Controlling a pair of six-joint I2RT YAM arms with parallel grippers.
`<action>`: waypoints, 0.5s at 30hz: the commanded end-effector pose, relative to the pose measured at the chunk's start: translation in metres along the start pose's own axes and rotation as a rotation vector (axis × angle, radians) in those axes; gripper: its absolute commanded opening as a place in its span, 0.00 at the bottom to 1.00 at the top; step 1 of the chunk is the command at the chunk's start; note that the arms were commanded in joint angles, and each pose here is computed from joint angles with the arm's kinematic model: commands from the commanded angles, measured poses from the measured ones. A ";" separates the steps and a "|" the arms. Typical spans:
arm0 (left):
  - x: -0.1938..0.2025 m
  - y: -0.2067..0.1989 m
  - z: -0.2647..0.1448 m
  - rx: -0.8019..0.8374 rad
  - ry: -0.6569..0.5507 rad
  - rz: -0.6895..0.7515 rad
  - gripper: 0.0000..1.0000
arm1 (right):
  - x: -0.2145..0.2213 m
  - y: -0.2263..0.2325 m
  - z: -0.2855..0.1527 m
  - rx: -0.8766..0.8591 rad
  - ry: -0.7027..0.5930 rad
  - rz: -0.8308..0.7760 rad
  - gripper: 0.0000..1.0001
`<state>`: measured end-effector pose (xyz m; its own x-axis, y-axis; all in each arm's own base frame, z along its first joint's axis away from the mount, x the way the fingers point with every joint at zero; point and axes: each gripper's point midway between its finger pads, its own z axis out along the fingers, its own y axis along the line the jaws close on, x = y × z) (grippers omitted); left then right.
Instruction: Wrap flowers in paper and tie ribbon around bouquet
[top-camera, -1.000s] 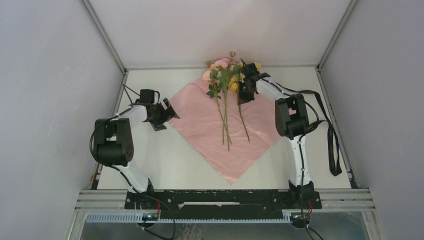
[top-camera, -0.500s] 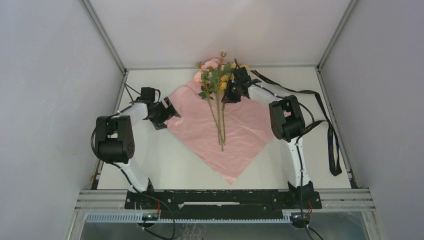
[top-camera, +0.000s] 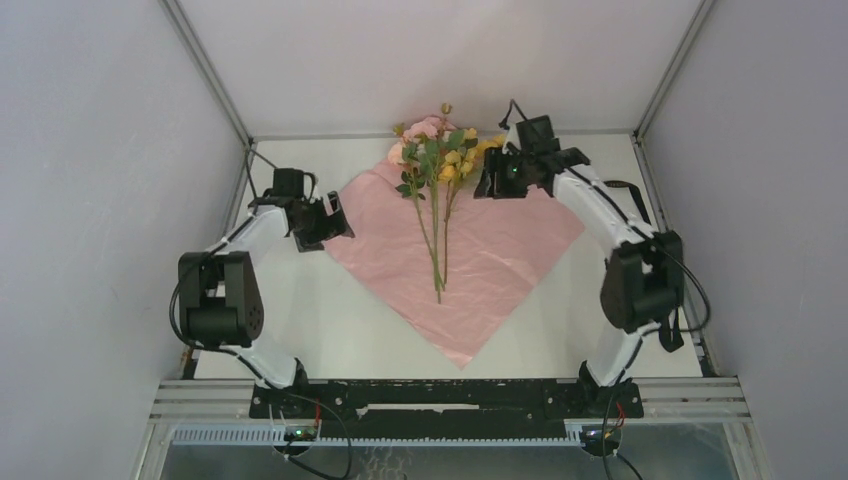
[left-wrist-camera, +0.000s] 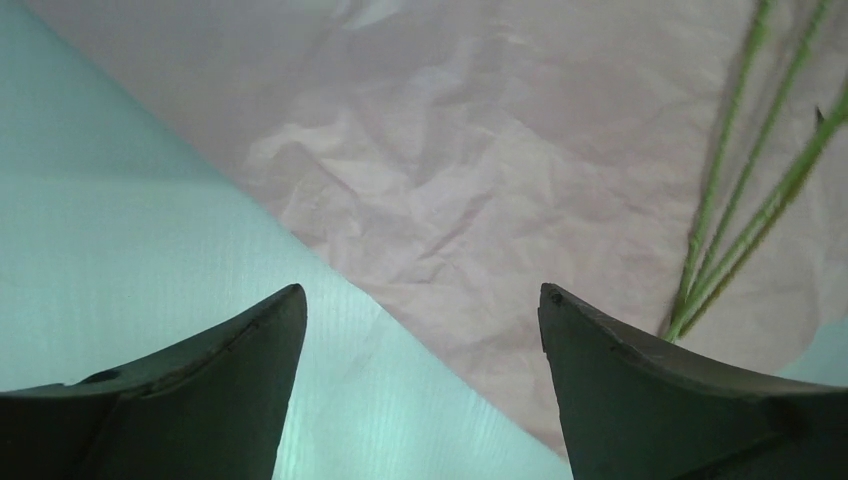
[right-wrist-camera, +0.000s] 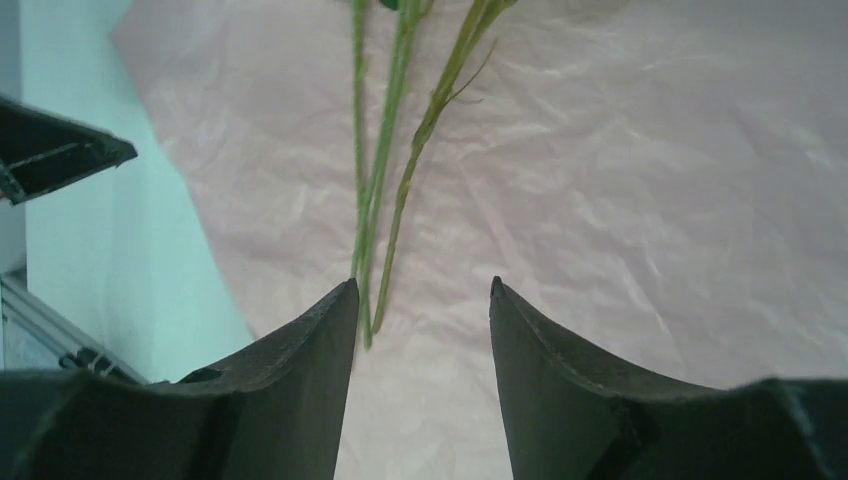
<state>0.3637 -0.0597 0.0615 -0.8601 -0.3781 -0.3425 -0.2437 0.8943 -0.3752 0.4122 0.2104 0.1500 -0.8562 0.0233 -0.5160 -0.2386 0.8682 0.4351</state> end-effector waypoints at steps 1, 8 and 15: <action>-0.015 -0.057 -0.060 0.138 -0.140 0.602 0.89 | 0.043 0.009 -0.054 -0.004 0.084 -0.091 0.59; 0.110 -0.096 -0.070 0.277 -0.050 1.412 0.92 | 0.119 0.008 -0.072 -0.097 0.205 0.104 0.58; 0.186 -0.115 -0.041 0.246 -0.076 1.915 0.97 | 0.183 -0.007 -0.070 -0.018 0.209 0.220 0.58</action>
<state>0.2268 -0.2115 0.1023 -0.1552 0.8134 -0.5606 0.9345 0.3049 0.1836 0.2361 0.1716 0.0915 -0.9839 0.0083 -0.1786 -0.0837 0.8613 0.5012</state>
